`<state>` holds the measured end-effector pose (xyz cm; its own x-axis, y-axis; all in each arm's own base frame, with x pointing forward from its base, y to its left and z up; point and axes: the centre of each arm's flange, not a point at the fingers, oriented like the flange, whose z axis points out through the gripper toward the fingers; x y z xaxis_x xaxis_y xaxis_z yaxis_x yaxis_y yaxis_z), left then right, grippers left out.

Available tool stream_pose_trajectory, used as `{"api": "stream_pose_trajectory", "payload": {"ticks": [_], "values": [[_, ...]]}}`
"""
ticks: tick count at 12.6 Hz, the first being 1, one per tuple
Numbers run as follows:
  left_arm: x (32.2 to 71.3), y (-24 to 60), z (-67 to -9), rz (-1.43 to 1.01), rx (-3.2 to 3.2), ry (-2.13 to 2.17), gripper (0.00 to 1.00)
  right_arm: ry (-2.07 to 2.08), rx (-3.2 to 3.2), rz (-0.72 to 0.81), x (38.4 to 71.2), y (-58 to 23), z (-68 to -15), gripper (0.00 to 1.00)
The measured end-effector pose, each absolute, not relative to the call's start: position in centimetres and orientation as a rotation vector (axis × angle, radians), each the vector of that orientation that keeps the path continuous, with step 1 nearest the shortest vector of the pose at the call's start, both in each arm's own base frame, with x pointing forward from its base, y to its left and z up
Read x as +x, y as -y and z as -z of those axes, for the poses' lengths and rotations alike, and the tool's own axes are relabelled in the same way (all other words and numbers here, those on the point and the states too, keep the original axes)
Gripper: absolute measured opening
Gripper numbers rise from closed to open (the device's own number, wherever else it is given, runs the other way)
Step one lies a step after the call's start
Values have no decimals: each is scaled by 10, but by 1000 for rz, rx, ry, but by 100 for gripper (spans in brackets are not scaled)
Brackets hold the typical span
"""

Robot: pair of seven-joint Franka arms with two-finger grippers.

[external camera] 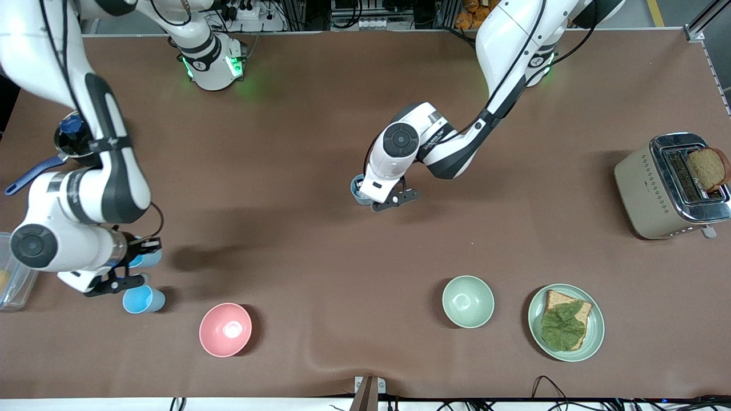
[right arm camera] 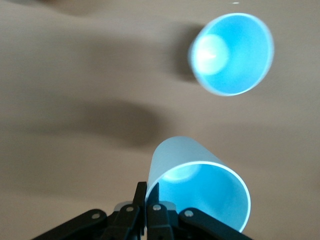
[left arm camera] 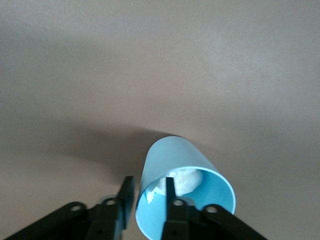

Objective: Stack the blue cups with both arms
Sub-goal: 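Set the cup down with the left gripper while the right gripper carries its cup over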

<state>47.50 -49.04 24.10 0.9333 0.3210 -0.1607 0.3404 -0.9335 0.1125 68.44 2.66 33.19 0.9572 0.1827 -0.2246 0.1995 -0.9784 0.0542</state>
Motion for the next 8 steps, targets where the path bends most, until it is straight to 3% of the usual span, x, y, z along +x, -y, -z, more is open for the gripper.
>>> {"api": "stream_pose_trajectory", "payload": {"ticks": [2,5,6,8], "values": [[483,491,-260,171,2932,-509,59,-237,3066,340,675,-84,-351,3],[499,475,-333,79,2925,-530,93,-147,3089,407,660,-147,-373,3],[506,461,-365,43,2931,-545,100,-119,3098,430,656,-165,-380,3],[519,422,-425,-29,2963,-531,100,-68,3122,457,644,-207,-390,3]]}}
